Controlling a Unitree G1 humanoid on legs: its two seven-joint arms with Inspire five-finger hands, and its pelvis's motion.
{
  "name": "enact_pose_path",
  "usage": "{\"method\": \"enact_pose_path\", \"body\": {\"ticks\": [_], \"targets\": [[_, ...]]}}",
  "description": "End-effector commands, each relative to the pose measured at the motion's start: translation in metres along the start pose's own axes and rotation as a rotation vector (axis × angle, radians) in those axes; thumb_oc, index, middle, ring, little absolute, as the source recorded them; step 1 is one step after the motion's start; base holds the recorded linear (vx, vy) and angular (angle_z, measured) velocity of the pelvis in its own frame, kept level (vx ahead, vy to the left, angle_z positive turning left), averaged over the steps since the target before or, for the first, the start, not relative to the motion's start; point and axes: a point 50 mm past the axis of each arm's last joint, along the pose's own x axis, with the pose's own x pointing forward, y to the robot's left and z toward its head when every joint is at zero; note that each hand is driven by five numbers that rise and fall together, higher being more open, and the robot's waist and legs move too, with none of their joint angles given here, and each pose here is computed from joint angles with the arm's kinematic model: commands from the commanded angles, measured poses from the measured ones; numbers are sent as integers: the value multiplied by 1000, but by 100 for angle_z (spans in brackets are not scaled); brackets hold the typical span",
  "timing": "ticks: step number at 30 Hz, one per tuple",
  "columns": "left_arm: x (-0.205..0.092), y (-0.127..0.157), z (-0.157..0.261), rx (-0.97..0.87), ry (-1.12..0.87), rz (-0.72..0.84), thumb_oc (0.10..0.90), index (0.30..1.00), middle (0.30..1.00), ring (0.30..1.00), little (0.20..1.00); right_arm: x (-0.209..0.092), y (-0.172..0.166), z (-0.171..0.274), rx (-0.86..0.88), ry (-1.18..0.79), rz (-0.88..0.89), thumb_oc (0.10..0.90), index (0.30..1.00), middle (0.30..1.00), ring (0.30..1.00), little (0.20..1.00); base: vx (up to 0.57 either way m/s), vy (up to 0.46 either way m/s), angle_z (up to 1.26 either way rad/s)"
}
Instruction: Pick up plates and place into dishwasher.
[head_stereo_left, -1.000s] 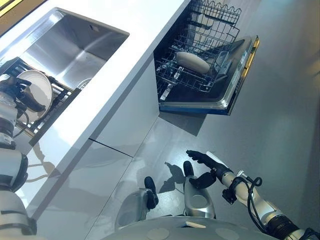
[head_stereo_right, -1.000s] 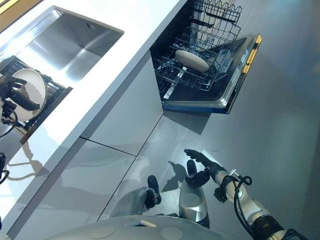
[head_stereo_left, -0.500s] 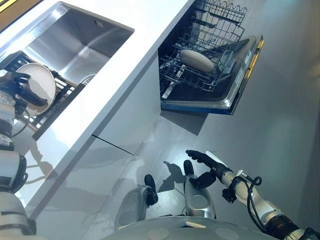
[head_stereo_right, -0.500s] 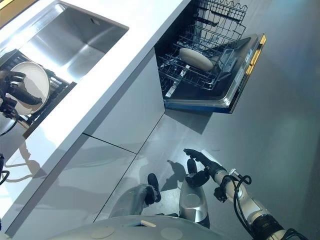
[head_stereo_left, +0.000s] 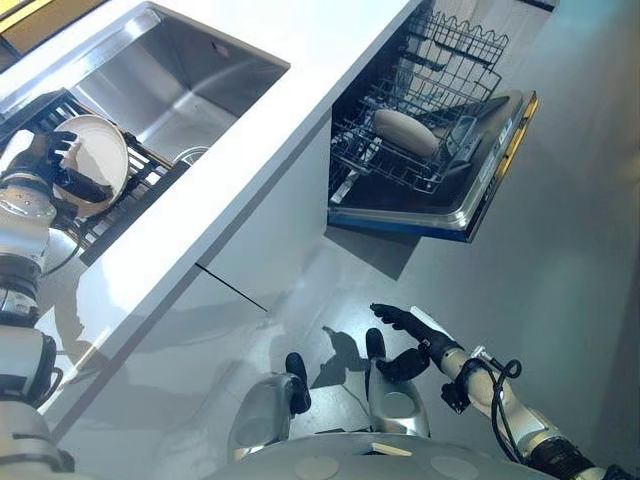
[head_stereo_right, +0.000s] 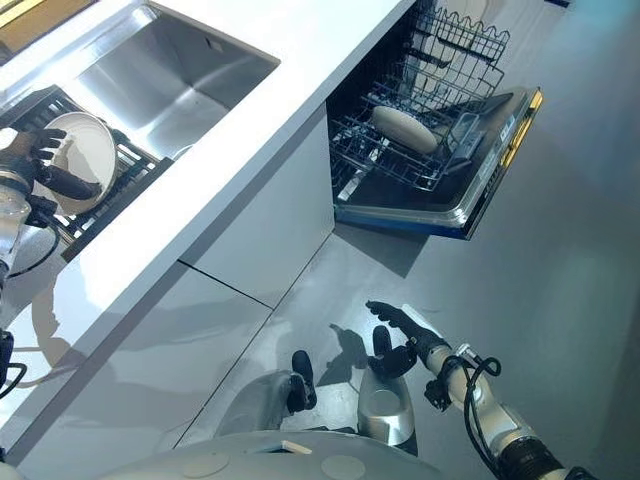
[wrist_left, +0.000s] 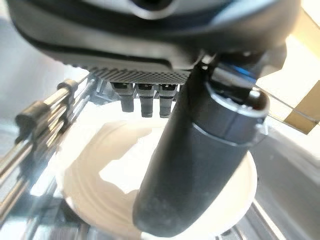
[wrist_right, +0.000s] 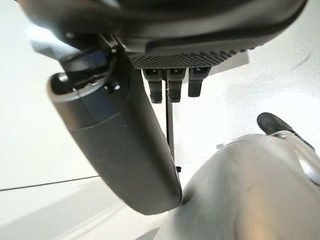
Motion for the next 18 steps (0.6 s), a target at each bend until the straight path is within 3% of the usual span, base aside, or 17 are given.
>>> {"method": "enact_pose_path", "body": {"ticks": [1, 18], "targets": [[-6, 31, 23, -76, -171, 133, 800, 900, 900, 900, 900, -3, -2, 26, -17, -158, -27, 800, 900, 900, 900, 900, -45, -17, 0], [-16, 52, 55, -53, -352, 164, 800, 900, 900, 900, 900, 13, 3, 42, 45, -211, -49, 800, 900, 900, 900, 900, -49, -81, 12]]}}
